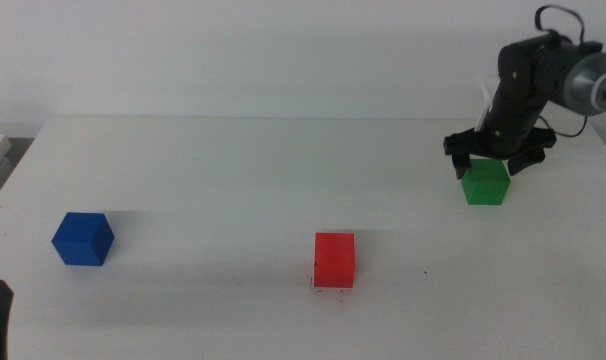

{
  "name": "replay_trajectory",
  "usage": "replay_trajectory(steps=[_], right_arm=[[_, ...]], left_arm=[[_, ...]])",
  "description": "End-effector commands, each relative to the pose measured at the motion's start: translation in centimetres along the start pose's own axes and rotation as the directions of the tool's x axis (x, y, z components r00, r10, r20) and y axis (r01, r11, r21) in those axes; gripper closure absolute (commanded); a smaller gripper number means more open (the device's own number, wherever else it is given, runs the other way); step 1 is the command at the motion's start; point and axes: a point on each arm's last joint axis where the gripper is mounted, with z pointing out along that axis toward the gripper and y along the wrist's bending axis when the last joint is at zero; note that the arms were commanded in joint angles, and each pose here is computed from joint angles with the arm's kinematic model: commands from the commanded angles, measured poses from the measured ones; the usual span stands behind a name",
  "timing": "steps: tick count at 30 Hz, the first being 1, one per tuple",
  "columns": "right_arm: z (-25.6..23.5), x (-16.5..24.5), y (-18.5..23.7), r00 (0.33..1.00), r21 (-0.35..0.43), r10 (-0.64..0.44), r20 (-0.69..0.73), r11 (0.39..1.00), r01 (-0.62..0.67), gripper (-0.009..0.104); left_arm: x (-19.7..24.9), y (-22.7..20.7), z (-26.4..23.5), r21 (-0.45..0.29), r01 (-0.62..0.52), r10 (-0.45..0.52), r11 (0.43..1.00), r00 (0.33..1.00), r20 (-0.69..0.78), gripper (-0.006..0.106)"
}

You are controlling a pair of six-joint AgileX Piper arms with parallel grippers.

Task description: Stack red cubes first, then green, then blue cubes in a specific spot.

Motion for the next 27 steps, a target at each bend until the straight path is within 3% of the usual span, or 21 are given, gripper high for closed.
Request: replay_trajectory(steps=[1, 4, 8, 10, 14, 19, 24, 27], right_arm=[[0.9, -0.1, -0.4, 1.0, 0.019, 0.002, 0.01, 1.0, -0.002, 0.006], [1.2, -0.1, -0.4, 1.0, 0.02, 0.005, 0.013, 1.0, -0.006, 0.03], [1.0, -0.1, -0.4, 0.998, 0.024, 0.055, 0.007, 0.998, -0.055, 0.083], [-0.1, 0.1, -0.4, 0.998, 0.03, 0.069, -0.002, 0.997, -0.069, 0.097], [-4.5, 1.0, 1.5, 0.99, 0.032, 0.139, 0.036, 0.99, -0.141, 0.095], [-10.1, 6.2, 6.7, 0.987, -0.059, 0.124, 0.103, 0.991, -0.119, 0.095], [-13.9, 9.3, 13.3, 0.986, -0.071, 0.045, 0.162, 0.997, -0.033, 0.095], [-15.1, 9.9, 15.8, 0.989, -0.068, 0.049, 0.139, 0.997, -0.04, 0.095]], left_arm=[[-0.1, 0.0, 0.0, 0.006, 0.003, -0.003, 1.0, 1.0, 0.011, 0.007], [-0.1, 0.0, 0.0, 0.006, 0.003, -0.003, 1.0, 1.0, 0.011, 0.007], [-0.1, 0.0, 0.0, 0.006, 0.003, -0.003, 1.0, 1.0, 0.011, 0.007], [-0.1, 0.0, 0.0, 0.006, 0.003, -0.003, 1.0, 1.0, 0.011, 0.007], [-0.1, 0.0, 0.0, 0.006, 0.003, -0.003, 1.0, 1.0, 0.011, 0.007], [-0.1, 0.0, 0.0, 0.006, 0.005, -0.005, 1.0, 1.0, 0.011, 0.007], [-0.1, 0.0, 0.0, 0.006, 0.004, -0.004, 1.0, 1.0, 0.011, 0.007], [-0.1, 0.0, 0.0, 0.006, 0.004, -0.004, 1.0, 1.0, 0.011, 0.007]])
